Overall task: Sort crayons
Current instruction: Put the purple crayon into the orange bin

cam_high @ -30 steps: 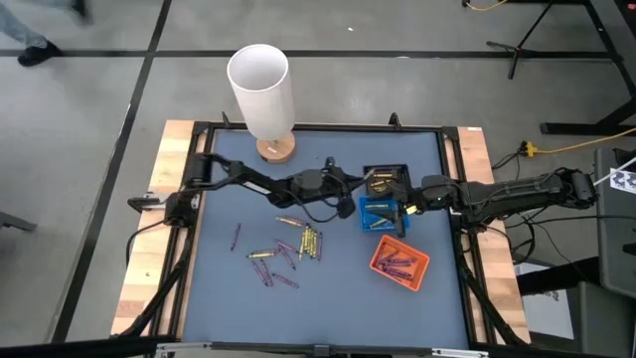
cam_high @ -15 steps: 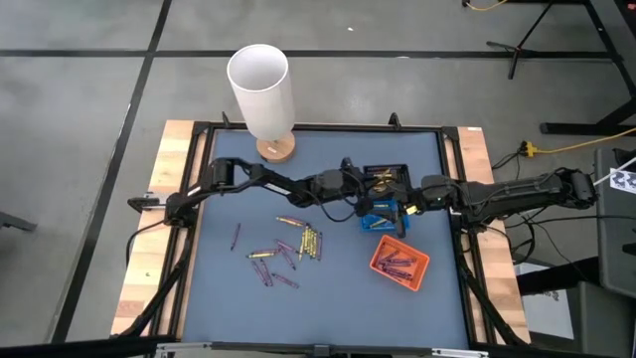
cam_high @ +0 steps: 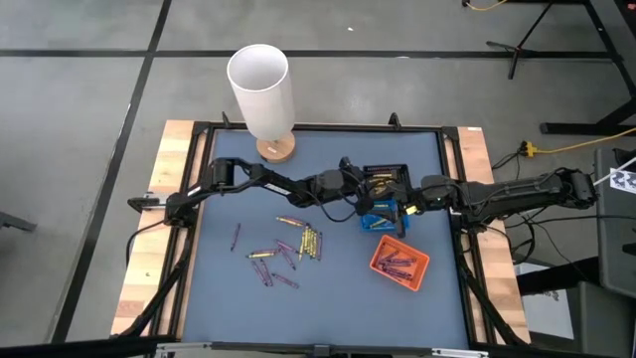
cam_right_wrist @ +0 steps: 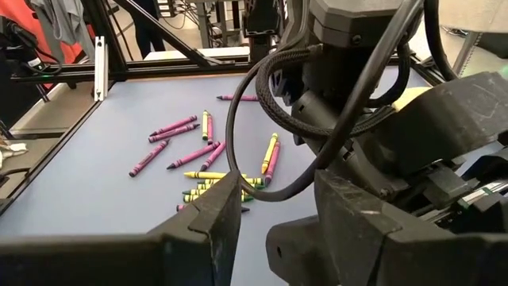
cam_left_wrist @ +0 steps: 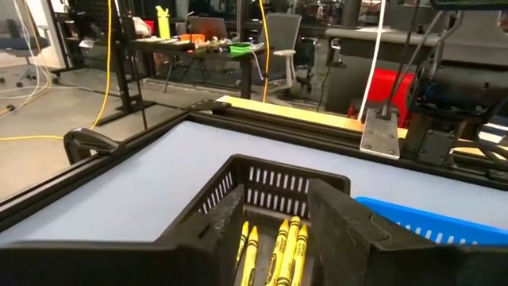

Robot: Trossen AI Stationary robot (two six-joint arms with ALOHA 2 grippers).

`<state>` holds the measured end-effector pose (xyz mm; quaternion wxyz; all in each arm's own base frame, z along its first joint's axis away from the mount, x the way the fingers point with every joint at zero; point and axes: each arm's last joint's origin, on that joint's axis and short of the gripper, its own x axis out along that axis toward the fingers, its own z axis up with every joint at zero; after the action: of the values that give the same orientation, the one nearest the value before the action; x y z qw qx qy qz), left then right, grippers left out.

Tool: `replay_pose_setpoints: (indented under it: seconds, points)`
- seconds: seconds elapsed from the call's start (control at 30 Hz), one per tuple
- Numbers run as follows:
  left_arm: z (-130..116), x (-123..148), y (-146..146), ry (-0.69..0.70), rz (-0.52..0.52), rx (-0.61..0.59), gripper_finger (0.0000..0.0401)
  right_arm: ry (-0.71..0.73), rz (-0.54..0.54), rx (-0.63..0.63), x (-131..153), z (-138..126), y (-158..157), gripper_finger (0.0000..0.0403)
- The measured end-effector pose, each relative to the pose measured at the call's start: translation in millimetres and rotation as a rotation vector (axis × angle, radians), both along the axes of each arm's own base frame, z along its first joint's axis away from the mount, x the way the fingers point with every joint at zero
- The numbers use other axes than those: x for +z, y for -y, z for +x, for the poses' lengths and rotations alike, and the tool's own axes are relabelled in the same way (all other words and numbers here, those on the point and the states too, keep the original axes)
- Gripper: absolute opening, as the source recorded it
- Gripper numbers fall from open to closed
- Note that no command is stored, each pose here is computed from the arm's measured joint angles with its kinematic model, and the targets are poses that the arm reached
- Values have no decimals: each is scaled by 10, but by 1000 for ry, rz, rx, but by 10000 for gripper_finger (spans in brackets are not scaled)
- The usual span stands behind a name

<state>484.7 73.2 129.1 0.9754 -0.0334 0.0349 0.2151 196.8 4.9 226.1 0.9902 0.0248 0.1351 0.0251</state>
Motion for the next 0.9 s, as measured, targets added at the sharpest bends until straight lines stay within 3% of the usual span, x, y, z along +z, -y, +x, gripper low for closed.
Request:
replay_pose_setpoints:
  seconds: [0.1,0.27,0.43,0.67,0.9]
  points:
    - [-1,32,10,0,10,-3,130,0,0,0,0,0,0,162]
    - [-14,250,118,-38,124,-34,121,-1,0,0,-1,-1,0,162]
    - [-85,514,323,-167,211,-89,111,3,5,19,4,0,-7,162]
    - [-363,926,545,-391,155,-114,102,32,18,74,32,6,-27,162]
    - [-666,1539,881,-339,187,-177,100,58,14,133,39,34,-133,162]
